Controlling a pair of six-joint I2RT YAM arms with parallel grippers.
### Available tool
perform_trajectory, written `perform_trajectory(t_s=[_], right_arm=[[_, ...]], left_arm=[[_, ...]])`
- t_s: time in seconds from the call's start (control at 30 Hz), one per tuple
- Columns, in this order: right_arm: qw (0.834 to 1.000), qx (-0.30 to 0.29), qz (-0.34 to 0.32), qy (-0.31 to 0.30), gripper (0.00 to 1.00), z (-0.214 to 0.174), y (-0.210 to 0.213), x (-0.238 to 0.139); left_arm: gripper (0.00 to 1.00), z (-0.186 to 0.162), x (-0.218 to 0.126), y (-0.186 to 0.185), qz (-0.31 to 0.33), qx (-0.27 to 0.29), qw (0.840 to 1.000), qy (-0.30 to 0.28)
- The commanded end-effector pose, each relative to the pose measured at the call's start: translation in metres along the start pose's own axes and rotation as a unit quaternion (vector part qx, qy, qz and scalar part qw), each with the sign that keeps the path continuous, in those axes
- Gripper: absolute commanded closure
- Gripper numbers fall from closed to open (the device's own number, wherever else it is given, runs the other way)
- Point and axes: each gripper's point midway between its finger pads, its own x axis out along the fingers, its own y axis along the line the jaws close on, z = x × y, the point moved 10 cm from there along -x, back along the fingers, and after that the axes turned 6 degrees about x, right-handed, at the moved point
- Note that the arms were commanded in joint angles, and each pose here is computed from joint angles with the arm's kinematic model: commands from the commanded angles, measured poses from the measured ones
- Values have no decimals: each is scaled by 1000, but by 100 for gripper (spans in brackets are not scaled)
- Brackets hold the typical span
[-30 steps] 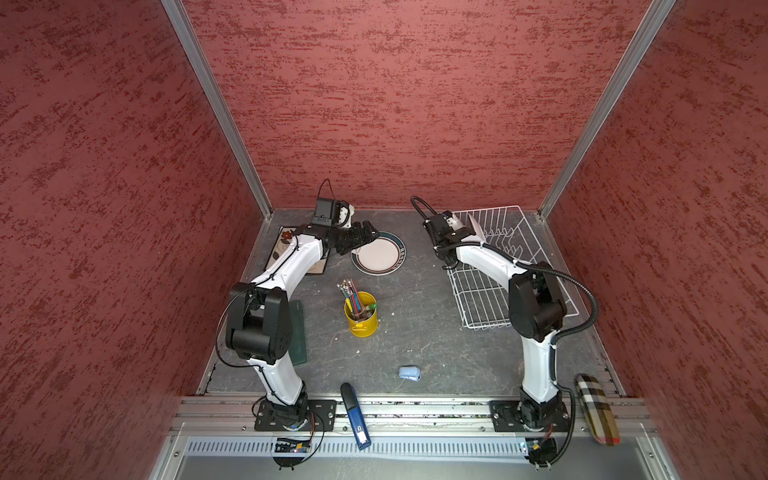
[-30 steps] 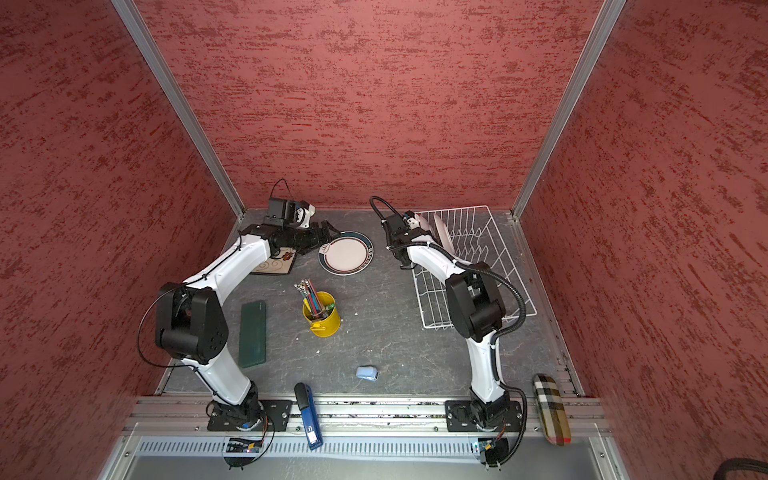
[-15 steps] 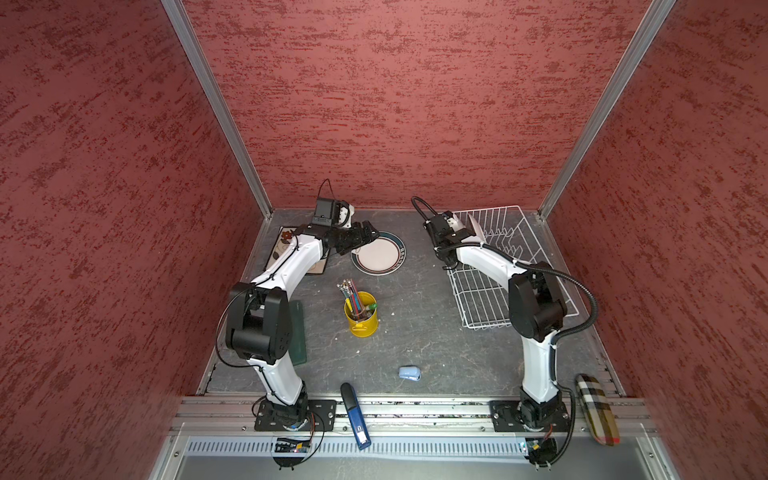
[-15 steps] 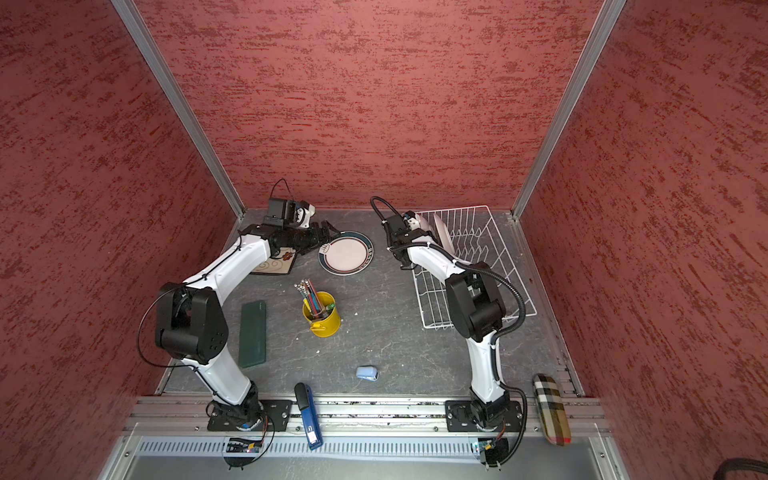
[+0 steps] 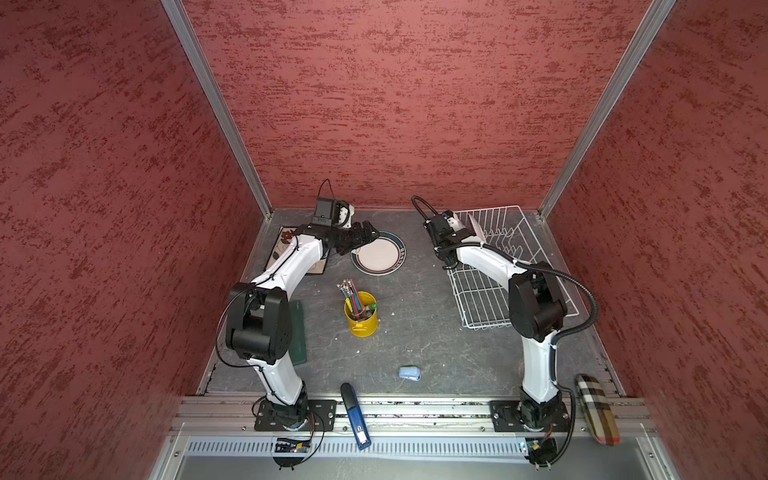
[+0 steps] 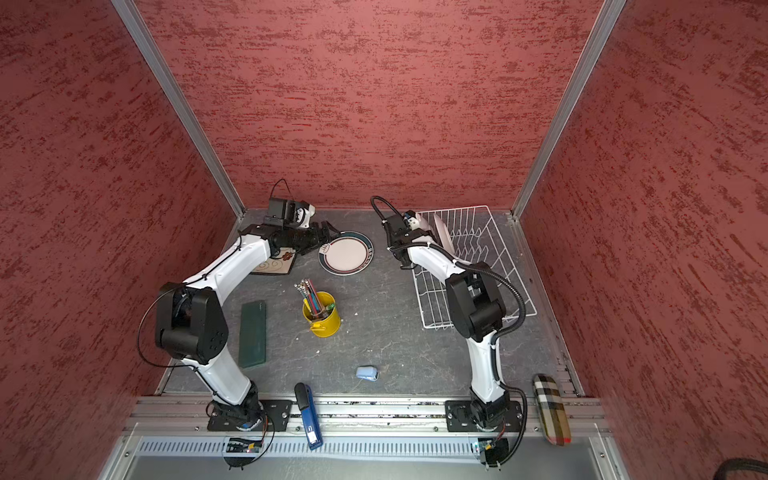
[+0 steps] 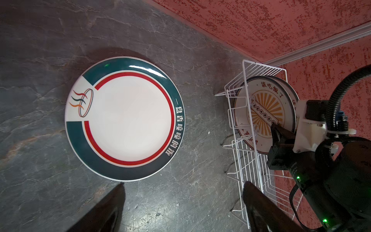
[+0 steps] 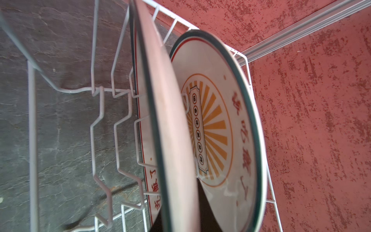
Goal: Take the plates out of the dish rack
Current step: 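Close the right gripper on the rim of the sun-pattern plate, then lift the sun-pattern plate up out of the rack with the right gripper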
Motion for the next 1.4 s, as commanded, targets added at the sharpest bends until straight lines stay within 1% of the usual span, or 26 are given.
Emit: perform_trajectory(t_s=[0.0, 0.4, 1.37], right_arm=[[1000, -3, -5, -7, 88, 1, -2, -1], [1000, -1, -21, -16, 100, 5, -7, -5], [998, 8, -39, -45, 100, 19, -27, -33]], left_arm=[[8, 4, -10, -8, -11, 13, 1000, -12], [8, 4, -11, -8, -12, 14, 1000, -13], [8, 3, -11, -8, -9, 12, 1000, -13]])
